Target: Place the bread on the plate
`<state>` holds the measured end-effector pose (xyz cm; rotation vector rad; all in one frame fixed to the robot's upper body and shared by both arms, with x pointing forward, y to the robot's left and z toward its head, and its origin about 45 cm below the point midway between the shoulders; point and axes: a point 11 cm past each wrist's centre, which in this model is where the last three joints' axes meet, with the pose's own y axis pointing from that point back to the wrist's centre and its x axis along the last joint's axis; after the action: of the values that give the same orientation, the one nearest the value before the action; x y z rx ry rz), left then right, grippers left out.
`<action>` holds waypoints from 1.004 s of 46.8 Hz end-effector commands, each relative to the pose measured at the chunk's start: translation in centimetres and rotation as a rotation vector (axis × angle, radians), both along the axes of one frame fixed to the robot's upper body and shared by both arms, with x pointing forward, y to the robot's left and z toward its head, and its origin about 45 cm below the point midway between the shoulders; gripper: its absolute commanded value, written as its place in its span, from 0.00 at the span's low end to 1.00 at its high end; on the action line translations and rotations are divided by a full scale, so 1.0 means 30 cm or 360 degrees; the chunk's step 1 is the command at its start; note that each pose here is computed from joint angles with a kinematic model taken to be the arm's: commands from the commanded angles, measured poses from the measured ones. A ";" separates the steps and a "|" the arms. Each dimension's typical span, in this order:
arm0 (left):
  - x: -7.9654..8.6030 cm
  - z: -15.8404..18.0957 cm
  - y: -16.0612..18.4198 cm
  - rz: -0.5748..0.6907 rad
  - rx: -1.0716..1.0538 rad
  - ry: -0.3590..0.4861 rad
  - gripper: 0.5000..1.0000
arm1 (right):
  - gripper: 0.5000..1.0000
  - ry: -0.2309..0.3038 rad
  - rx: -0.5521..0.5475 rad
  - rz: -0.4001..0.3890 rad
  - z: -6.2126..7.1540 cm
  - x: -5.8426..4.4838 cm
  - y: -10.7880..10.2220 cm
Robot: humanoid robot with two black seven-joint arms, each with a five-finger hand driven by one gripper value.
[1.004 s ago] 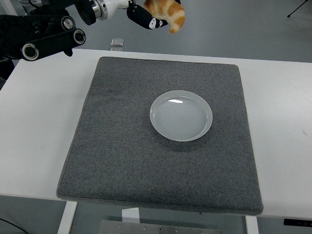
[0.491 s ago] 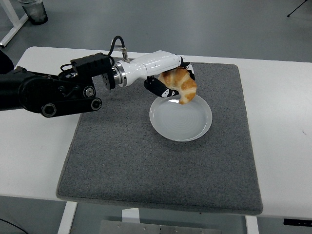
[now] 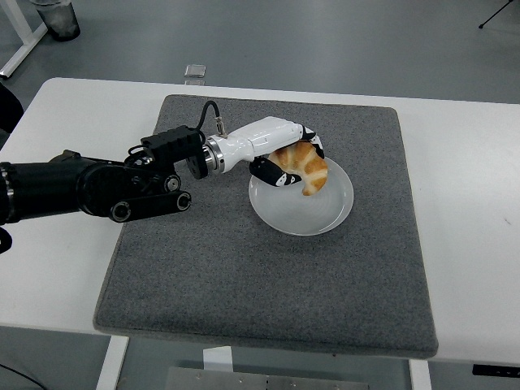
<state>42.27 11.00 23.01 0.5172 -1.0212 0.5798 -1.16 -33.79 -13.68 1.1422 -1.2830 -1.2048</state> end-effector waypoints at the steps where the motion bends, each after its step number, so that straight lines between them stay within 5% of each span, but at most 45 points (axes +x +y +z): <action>1: -0.006 -0.042 -0.011 0.0009 0.0004 0.0027 0.00 | 0.90 0.0000 0.0000 0.0000 0.000 0.000 0.000; 44: -0.018 -0.155 0.011 0.0116 -0.0033 0.0104 0.00 | 0.90 0.0000 -0.0002 0.0000 0.000 0.000 -0.001; 47: -0.016 -0.151 0.012 0.0128 -0.0047 0.0091 0.06 | 0.91 0.0000 -0.0002 0.0000 0.000 0.000 0.000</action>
<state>41.73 11.33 18.34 0.5533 -0.9369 0.6344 -1.16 -33.80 -13.68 1.1411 -1.2836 -1.2038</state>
